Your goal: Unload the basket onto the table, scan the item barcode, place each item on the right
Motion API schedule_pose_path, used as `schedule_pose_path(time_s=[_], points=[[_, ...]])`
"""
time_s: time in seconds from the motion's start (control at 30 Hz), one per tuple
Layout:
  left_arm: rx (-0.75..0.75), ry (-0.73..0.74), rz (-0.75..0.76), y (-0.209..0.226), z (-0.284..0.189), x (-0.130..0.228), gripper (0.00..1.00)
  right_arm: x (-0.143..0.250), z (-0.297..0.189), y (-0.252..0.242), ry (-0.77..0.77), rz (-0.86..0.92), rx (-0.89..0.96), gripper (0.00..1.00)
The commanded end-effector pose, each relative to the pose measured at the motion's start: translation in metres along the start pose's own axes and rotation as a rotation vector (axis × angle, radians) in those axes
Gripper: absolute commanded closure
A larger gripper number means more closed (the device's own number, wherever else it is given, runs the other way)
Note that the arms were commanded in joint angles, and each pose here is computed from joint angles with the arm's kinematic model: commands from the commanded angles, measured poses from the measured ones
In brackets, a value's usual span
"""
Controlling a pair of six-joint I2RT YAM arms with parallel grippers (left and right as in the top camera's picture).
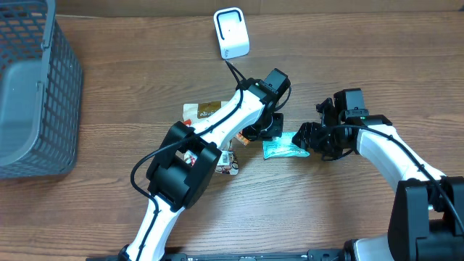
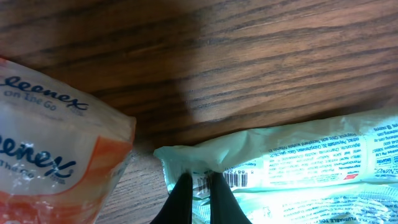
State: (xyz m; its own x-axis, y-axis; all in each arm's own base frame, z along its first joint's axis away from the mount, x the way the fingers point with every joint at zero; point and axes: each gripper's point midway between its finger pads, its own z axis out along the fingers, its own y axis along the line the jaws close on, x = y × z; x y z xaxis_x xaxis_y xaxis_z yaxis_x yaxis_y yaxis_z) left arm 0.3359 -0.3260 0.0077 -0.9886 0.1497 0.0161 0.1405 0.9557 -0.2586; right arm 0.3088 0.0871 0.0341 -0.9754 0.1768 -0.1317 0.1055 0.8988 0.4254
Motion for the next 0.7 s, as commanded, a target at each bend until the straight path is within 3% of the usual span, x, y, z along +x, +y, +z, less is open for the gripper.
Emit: schedule_pose_path(time_s=[0.0,0.23,0.33,0.43,0.6,0.67], points=[[-0.042,0.076,-0.028,0.012,0.035,0.014,0.96,0.003,0.005,-0.003,0.012,0.028,-0.002,0.34],[-0.042,0.075,-0.027,0.012,0.035,0.014,0.96,0.012,0.032,-0.002,0.091,0.084,-0.07,0.38],[-0.046,0.073,-0.023,0.013,0.035,0.013,0.96,0.018,0.042,0.004,0.139,0.101,-0.127,0.52],[-0.05,0.074,-0.02,0.014,0.035,0.014,0.96,0.018,0.042,0.003,0.138,0.097,-0.128,0.81],[-0.076,0.043,-0.008,0.019,0.018,0.008,0.96,0.011,0.031,0.002,0.112,0.068,-0.137,0.96],[-0.09,-0.026,-0.012,0.021,-0.002,-0.005,0.96,0.007,0.025,0.006,0.091,0.038,-0.143,0.96]])
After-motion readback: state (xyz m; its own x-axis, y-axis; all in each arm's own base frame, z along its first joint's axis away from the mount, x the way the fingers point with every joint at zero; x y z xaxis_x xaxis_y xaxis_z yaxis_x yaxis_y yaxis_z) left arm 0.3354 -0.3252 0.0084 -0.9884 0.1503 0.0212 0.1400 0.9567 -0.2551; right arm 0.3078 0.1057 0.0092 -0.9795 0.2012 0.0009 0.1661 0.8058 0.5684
